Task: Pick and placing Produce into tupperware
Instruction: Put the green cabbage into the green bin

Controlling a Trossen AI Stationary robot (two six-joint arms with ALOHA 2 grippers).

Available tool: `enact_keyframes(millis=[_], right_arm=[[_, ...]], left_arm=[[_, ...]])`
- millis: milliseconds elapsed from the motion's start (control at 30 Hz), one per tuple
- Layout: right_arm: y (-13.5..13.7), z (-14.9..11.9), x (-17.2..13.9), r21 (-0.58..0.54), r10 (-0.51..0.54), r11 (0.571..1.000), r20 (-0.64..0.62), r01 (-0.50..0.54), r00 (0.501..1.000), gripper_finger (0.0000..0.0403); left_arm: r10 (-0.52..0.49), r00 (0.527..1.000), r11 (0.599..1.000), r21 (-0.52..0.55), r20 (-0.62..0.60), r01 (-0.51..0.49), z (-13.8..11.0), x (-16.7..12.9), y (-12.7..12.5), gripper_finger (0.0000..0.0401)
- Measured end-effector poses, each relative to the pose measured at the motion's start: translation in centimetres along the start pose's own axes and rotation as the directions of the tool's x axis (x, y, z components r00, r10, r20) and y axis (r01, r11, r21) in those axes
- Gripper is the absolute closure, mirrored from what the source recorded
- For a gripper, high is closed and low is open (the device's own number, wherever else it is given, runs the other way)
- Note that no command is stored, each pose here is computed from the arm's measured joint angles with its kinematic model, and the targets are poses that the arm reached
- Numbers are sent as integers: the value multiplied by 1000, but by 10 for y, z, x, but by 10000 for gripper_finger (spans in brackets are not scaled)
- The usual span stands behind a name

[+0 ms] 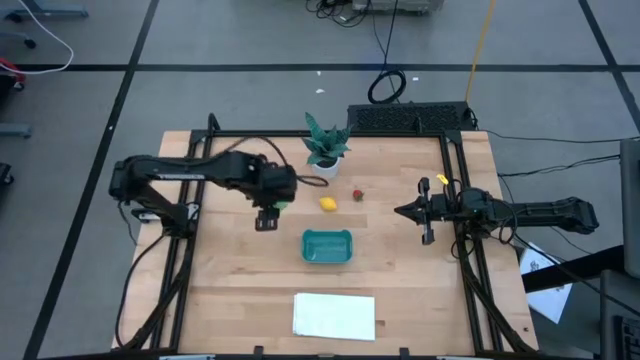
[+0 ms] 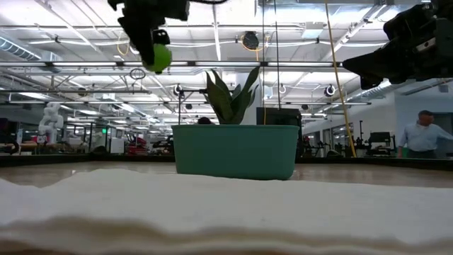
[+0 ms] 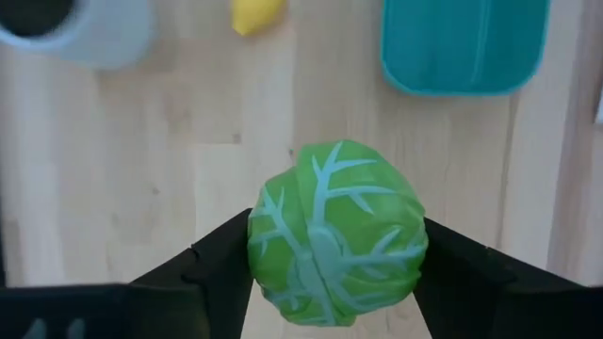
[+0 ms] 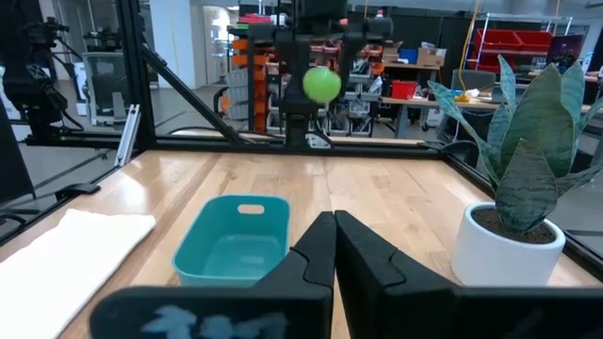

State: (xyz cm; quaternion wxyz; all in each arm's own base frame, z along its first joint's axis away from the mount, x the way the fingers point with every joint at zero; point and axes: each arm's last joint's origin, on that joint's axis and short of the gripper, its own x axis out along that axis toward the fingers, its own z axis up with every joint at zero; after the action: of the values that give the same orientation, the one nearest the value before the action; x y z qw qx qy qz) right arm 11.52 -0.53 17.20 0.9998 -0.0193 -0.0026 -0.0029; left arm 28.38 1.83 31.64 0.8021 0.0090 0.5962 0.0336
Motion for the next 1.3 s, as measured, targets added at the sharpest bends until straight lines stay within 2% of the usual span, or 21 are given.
enact_keyframes(millis=[267,600,733,933,1133,1300], right_arm=[[0,0,0,0,0,1000,-2,0,1000,403],[0,-1,1,0,-3,1000,-10,3,1000,403],[0,-2,2,0,-3,1000,-16,3,1000,403],[0,0,2,0,-3,1000,-5,3,1000,403],[0,0,2,0,-3,1000,-3,3,1000,403],[0,0,2,-1,-4,1000,3,4,1000,403]], left_arm=[[23,972,999,-33,232,-16,-21,-54,4,158],[36,920,999,-40,390,-22,-49,-91,5,158],[40,892,999,-46,450,-22,-66,-90,4,158],[23,796,999,-46,605,6,-85,-75,2,158],[17,739,999,-44,674,17,-111,-58,0,158],[24,648,998,-59,761,32,-127,-46,-1,158]])
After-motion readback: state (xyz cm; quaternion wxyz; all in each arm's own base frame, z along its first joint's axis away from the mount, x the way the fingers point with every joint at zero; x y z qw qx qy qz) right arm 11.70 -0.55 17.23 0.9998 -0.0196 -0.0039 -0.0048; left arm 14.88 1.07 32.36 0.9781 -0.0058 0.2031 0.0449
